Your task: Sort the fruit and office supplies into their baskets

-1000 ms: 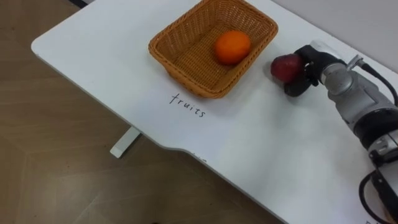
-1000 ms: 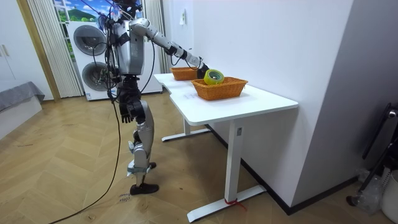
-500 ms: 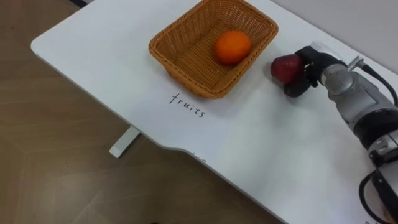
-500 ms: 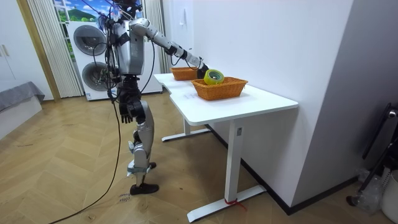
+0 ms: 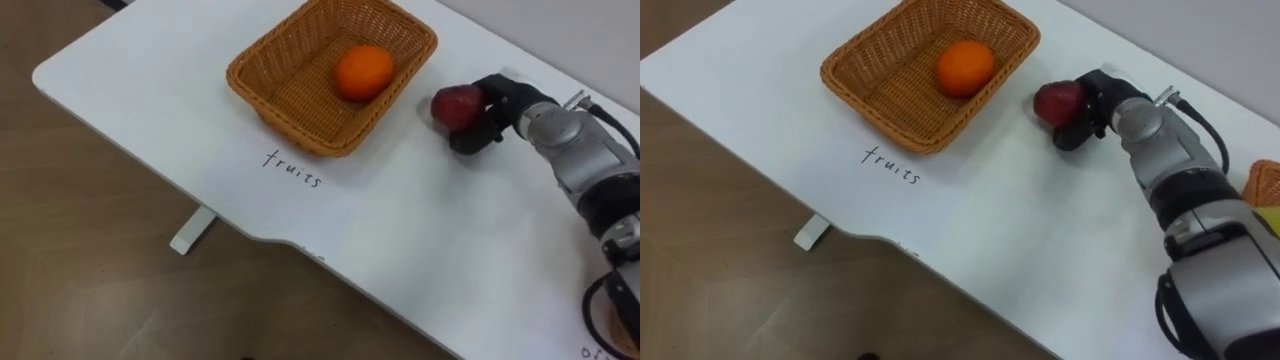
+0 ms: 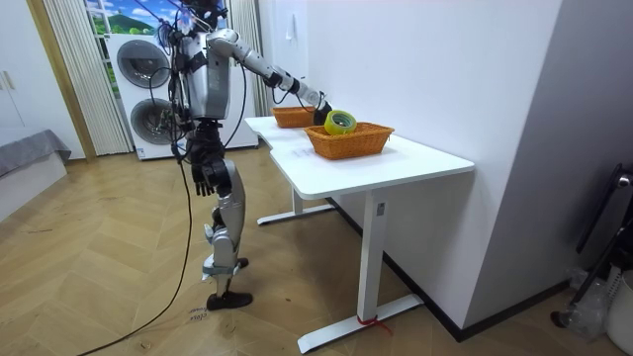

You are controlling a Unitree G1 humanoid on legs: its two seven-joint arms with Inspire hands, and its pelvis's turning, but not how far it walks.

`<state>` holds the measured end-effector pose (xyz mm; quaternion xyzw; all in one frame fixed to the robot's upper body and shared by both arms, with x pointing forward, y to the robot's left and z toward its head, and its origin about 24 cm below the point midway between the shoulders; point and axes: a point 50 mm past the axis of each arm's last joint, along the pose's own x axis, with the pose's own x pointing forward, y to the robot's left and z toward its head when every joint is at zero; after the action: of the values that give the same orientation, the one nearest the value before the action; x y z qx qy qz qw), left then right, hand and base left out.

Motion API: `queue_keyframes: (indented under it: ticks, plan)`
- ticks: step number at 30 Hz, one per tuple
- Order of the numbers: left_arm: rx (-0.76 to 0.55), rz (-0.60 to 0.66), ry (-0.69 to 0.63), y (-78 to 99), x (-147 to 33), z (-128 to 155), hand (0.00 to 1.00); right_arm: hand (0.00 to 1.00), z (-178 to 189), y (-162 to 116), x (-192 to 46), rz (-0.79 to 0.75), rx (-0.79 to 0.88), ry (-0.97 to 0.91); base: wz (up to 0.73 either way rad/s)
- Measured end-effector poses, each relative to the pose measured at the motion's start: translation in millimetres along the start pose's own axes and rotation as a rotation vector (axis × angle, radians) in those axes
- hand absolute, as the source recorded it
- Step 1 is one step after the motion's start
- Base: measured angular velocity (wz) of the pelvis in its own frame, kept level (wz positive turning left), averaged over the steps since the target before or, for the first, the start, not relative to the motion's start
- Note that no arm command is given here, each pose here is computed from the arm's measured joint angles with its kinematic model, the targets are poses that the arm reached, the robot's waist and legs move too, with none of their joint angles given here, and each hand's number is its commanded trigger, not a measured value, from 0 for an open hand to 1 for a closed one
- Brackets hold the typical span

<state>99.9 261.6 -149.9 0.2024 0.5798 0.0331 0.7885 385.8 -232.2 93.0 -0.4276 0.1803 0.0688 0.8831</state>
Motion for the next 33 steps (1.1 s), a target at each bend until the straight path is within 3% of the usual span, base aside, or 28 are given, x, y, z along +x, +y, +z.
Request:
queue_keyframes:
  ticks: [12, 22, 33]
  plan:
    - [-0.034, 0.008, 0.014, -6.0, -1.8, -12, 0.00, 1.00, 12, 2, -4, -0.007, 0.032, -0.096, -0.05]
    - [-0.037, -0.012, 0.081, -8.5, -6.4, -39, 0.00, 1.00, 46, -11, -16, -0.025, 0.013, -0.262, 0.00]
    - [-0.085, -0.015, 0.101, -6.7, -9.8, -50, 0.00, 1.00, 71, -17, -26, -0.060, -0.052, -0.355, 0.07]
